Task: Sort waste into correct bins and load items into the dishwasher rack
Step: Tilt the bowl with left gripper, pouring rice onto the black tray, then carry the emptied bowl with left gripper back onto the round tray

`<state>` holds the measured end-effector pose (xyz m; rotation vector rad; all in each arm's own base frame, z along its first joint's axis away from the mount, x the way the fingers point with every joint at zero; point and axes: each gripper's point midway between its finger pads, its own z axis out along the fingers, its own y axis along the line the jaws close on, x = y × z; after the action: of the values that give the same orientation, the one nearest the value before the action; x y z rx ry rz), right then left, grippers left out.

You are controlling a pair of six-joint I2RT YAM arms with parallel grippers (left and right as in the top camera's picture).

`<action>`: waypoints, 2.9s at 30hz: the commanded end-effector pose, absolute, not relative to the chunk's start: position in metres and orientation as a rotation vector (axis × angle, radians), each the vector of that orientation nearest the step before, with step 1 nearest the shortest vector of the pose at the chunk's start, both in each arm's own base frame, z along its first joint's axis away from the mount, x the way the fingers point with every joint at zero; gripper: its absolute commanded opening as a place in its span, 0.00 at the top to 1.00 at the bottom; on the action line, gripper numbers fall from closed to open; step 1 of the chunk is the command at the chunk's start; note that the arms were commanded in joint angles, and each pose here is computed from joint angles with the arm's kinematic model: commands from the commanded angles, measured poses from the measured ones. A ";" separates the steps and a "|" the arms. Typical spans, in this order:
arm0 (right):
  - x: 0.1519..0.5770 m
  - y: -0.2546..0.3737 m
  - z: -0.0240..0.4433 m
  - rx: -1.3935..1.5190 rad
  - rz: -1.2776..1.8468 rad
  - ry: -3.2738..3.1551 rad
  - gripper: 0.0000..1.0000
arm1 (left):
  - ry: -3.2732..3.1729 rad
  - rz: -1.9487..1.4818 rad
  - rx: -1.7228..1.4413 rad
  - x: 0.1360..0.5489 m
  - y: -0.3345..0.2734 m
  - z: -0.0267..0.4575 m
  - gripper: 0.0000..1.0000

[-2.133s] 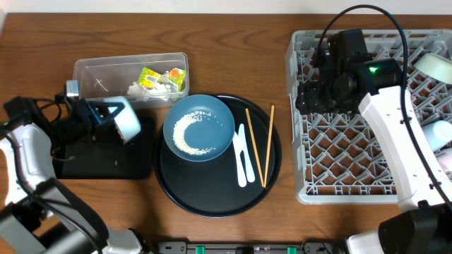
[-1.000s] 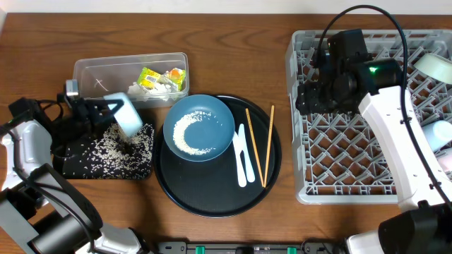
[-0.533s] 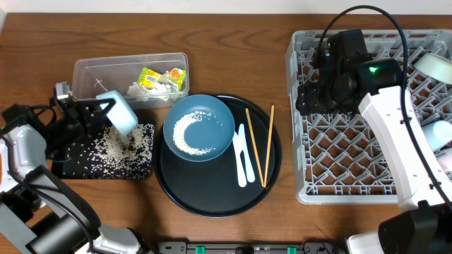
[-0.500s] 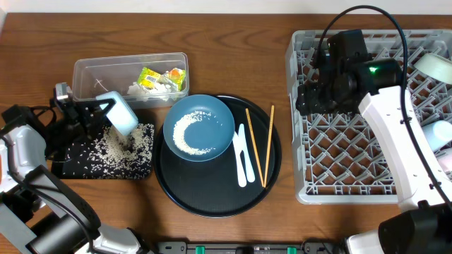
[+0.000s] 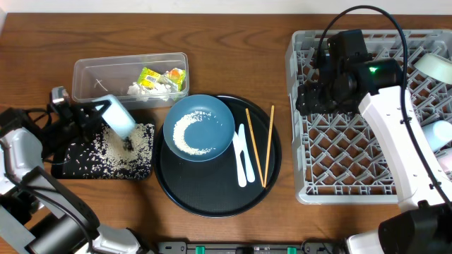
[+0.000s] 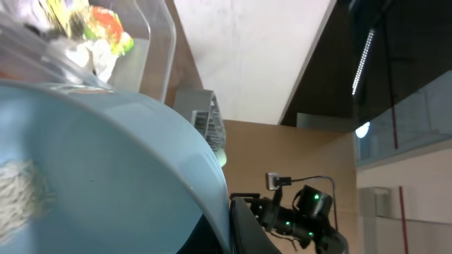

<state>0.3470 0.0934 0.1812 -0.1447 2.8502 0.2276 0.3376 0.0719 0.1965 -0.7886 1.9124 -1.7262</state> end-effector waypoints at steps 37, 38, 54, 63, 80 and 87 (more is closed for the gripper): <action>0.348 0.091 0.186 -0.135 0.194 2.832 0.21 | 1.980 -1.661 -0.781 0.332 0.070 0.181 0.94; 0.348 0.091 0.186 -0.135 0.194 2.832 0.21 | 1.901 -1.714 -0.711 0.333 0.068 0.195 0.94; 0.350 0.088 0.186 -0.132 0.172 2.827 0.20 | 2.097 -1.437 -0.480 0.319 0.033 0.227 0.94; 0.351 0.087 0.186 -0.129 0.159 2.822 0.20 | 2.438 -1.005 -0.238 0.295 -0.042 0.230 0.94; 0.351 0.087 0.186 -0.129 0.159 2.823 0.20 | 2.933 -0.816 0.470 0.223 -0.230 0.135 0.93; 0.351 0.087 0.186 -0.129 0.159 2.823 0.20 | 3.048 -0.705 0.620 0.202 -0.266 0.085 0.94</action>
<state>0.3510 0.0866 0.1813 -0.1351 2.8374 0.1679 0.2008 -0.2599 0.0949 0.6126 3.0354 -0.7848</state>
